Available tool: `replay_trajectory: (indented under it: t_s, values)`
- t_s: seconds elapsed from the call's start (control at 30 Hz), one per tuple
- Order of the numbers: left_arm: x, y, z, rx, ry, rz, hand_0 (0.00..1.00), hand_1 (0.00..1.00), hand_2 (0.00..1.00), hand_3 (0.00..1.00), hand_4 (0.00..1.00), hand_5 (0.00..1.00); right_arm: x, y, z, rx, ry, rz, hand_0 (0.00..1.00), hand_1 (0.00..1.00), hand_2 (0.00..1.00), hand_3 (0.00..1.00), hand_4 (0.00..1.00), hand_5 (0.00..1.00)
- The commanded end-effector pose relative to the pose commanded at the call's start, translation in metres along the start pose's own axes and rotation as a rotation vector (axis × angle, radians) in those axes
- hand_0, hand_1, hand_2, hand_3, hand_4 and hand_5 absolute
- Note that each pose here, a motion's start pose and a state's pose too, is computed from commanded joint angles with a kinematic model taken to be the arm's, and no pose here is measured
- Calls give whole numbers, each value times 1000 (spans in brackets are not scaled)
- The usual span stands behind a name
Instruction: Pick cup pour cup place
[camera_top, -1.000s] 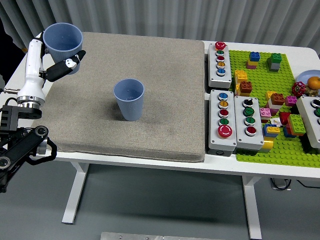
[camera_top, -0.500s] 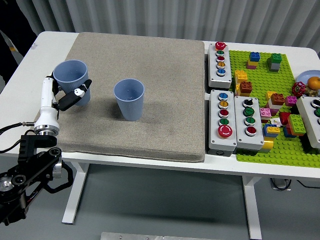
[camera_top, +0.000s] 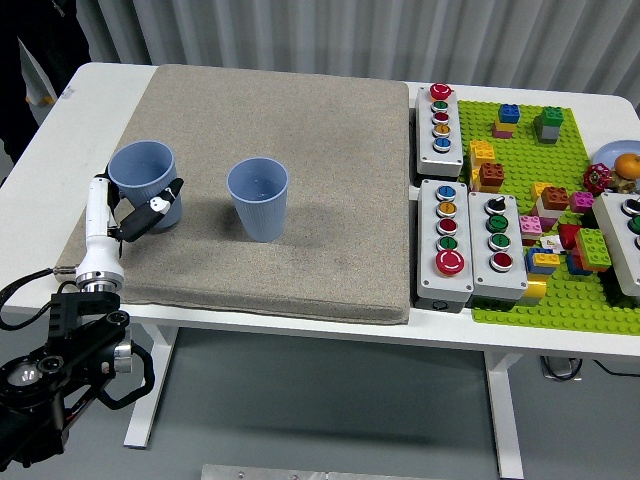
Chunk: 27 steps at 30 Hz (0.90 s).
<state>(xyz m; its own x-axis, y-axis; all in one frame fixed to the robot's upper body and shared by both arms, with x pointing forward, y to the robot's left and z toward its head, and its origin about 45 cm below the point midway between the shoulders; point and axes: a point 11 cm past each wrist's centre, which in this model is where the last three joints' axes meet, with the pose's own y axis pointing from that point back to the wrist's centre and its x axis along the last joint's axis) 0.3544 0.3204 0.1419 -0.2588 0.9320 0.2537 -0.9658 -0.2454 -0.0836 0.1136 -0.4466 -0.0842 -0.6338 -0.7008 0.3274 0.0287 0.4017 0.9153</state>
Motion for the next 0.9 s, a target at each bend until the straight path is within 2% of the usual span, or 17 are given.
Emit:
replay_trajectory:
  t_s: [0.27,0.77,0.8,0.9]
  values:
    - [5,0,-5,-2,16,25,532,551,640,571,737,246,0,0,0,0,0,-1,701,625,562,566,2,25]
    - [8,1,-14,23,-29,21,567,587,660,584,751,246,0,0,0,-1,1,-1,701,625,563,567,2,30]
    - [8,1,-14,26,-35,19,587,619,699,634,805,291,0,0,0,-1,1,-1,701,625,562,567,2,32]
    - [8,0,-14,28,-56,10,587,619,699,634,805,291,0,0,0,-1,1,0,701,625,562,567,2,32]
